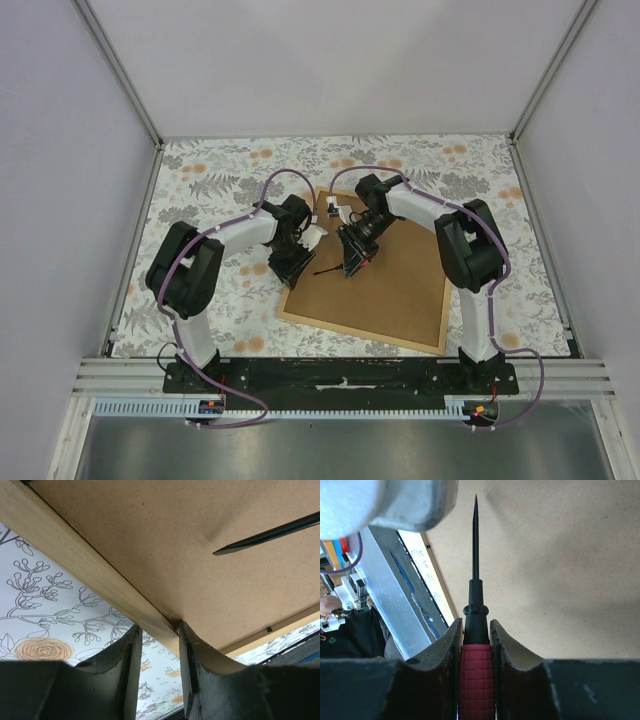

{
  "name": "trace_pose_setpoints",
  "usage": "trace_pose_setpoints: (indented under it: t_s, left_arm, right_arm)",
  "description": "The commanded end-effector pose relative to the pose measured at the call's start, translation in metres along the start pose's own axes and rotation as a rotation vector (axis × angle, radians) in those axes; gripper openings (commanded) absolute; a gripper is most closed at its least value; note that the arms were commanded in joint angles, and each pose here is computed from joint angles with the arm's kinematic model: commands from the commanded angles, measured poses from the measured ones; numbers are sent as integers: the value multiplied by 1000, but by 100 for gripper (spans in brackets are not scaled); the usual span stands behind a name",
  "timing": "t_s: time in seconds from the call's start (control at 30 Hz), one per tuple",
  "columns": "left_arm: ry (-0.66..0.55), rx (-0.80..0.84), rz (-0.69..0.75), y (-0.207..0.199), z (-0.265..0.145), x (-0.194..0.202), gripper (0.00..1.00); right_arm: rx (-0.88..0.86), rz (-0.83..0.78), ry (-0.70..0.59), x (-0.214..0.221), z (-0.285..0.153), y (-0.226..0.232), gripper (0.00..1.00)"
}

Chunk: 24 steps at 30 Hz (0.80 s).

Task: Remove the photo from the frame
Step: Adjust the photo frame item on the photo frame.

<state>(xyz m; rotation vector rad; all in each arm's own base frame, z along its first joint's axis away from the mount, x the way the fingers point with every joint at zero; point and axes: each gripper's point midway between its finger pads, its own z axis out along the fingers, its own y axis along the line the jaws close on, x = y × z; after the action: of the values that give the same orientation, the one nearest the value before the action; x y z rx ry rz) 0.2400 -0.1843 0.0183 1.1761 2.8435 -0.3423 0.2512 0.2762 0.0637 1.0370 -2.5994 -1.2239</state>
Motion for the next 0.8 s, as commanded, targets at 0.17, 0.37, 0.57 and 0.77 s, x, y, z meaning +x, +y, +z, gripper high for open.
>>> trace_pose_setpoints:
  t_s: [0.17,0.37,0.57,0.77]
  left_arm:
    - [-19,-28,12,4,0,-3,9]
    - [-60,32,7,-4,-7,0,2]
    - [-101,97,-67,1,-8,1,2]
    - [-123,142,-109,-1,-8,0,2]
  right_arm:
    - [5,-44,-41,-6,-11,10,0]
    - [-5,-39,-43,-8,-10,9,0]
    - [-30,-55,-63,-16,-14,18,0]
    - [-49,-63,-78,-20,-16,24,0]
